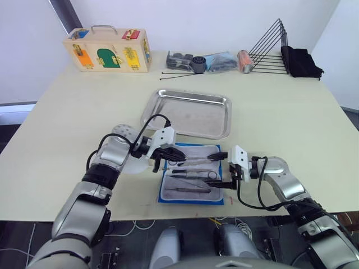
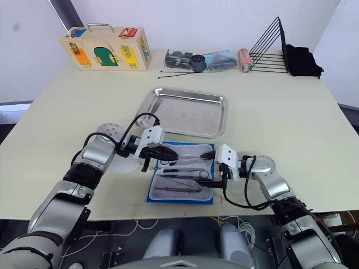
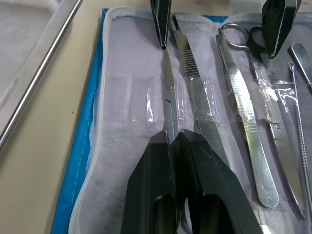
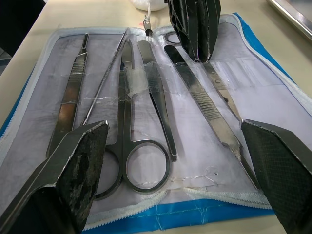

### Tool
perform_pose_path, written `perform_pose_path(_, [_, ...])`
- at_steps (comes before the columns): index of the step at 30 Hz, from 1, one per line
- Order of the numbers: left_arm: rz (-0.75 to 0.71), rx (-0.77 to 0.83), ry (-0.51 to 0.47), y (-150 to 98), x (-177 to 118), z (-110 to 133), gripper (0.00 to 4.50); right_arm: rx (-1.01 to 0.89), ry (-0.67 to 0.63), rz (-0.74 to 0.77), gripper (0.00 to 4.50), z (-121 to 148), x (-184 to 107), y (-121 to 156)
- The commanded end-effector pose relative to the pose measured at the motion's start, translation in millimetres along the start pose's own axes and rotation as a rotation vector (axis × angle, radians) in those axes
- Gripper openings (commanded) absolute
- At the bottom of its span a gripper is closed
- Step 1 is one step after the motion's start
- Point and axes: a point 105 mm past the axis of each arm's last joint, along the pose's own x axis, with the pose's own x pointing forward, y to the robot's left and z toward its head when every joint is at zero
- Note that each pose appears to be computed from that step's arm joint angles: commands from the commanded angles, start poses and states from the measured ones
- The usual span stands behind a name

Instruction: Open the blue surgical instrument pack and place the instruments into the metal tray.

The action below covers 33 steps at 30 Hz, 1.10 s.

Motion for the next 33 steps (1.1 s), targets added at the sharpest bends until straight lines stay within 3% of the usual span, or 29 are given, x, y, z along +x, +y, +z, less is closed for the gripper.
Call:
perform_pose_path(1, [0.008, 0.017, 0.054, 4.3, -5.8, 8.4, 0.05, 0.159, 0.204, 0.012, 4.5, -60.9, -4.7, 20.9])
perform_pose_path(19, [0.001, 0.021, 0.163, 8.4, -25.7, 43.2, 0.05, 0.163, 0.197, 0.006, 4.5, -61.0, -1.7, 19.5])
perform_pose_path(33, [0.009, 0.008, 0.233, 5.8, -45.8, 38.5, 0.05, 0.159, 0.192, 0.008, 4.5, -60.4, 1.3, 18.2])
